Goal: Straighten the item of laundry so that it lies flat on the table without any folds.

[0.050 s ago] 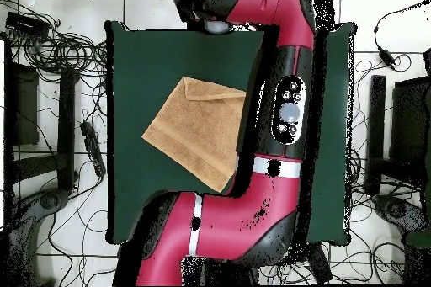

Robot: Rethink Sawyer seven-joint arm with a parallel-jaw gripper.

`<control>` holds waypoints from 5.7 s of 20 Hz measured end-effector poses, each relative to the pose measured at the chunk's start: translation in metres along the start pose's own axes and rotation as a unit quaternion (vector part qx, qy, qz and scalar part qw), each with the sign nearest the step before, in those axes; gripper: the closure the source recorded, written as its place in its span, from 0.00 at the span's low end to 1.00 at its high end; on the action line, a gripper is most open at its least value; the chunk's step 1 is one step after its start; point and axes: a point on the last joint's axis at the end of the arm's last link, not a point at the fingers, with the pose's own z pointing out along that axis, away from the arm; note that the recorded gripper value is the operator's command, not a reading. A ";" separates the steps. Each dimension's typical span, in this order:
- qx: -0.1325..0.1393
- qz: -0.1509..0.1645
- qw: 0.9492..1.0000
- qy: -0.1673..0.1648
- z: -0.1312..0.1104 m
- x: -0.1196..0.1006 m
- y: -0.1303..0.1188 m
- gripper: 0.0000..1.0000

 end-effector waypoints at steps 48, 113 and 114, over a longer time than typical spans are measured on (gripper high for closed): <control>0.013 0.017 1.000 0.016 -0.014 0.042 -0.020 0.00; -0.031 0.041 0.999 -0.014 0.069 0.090 0.038 0.00; -0.031 0.041 0.999 -0.016 0.070 0.090 0.039 0.00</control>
